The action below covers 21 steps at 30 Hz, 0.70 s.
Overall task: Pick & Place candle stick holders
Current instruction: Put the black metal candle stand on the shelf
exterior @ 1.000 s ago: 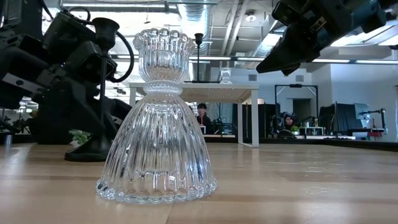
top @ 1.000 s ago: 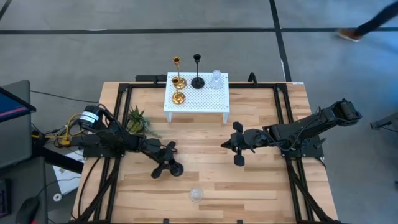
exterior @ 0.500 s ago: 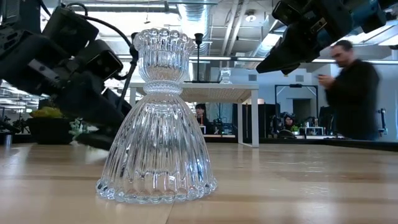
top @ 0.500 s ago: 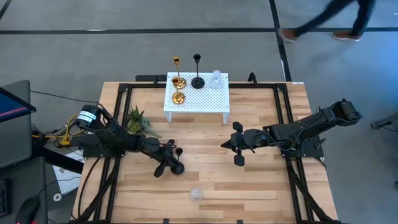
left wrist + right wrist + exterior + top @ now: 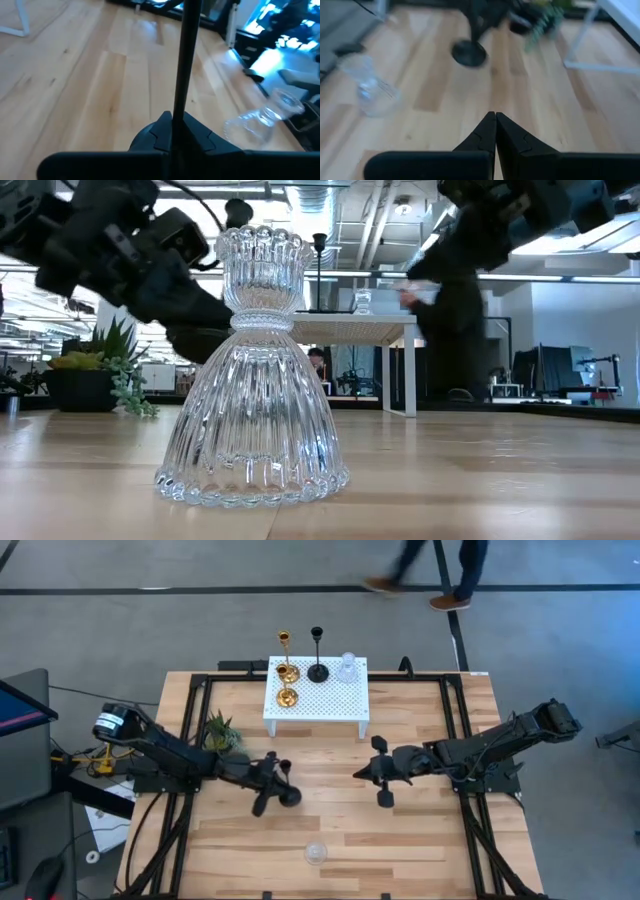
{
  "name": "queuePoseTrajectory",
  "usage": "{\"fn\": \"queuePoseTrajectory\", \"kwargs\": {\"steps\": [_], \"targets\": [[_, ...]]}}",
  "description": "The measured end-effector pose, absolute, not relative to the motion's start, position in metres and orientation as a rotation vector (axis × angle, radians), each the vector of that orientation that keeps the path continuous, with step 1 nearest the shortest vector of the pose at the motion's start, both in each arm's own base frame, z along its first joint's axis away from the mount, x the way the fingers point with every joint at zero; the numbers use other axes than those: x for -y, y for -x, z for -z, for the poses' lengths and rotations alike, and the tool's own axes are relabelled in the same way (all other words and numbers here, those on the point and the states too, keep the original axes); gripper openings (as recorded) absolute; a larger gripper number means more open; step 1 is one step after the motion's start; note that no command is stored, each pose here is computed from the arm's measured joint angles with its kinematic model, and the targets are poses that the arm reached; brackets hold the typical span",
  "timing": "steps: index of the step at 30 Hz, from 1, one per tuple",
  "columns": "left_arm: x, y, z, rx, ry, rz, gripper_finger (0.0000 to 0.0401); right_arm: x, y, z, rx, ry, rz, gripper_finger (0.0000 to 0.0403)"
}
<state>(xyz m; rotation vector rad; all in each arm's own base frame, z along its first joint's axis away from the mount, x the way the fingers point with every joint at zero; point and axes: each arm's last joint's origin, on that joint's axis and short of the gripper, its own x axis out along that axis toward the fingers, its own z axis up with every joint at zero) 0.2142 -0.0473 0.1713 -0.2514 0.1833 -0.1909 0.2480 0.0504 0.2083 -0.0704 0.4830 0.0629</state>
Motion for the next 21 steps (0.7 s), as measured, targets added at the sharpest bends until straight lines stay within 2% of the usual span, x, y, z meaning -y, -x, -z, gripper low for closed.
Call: {"fn": "queuePoseTrajectory", "kwargs": {"steps": [5,13,21], "targets": [[0.047,-0.232,-0.19,-0.213,0.229,0.167,0.0014,-0.046,-0.252,-0.215,-0.407,0.05,-0.11,0.0],[0.045,-0.249,-0.226,-0.113,0.07,0.164,0.0014,-0.033,-0.257,-0.221,-0.348,0.047,-0.062,0.0],[0.023,-0.261,-0.23,-0.116,0.055,0.043,0.0014,-0.024,-0.261,-0.232,-0.221,0.068,-0.031,0.0012]]}}
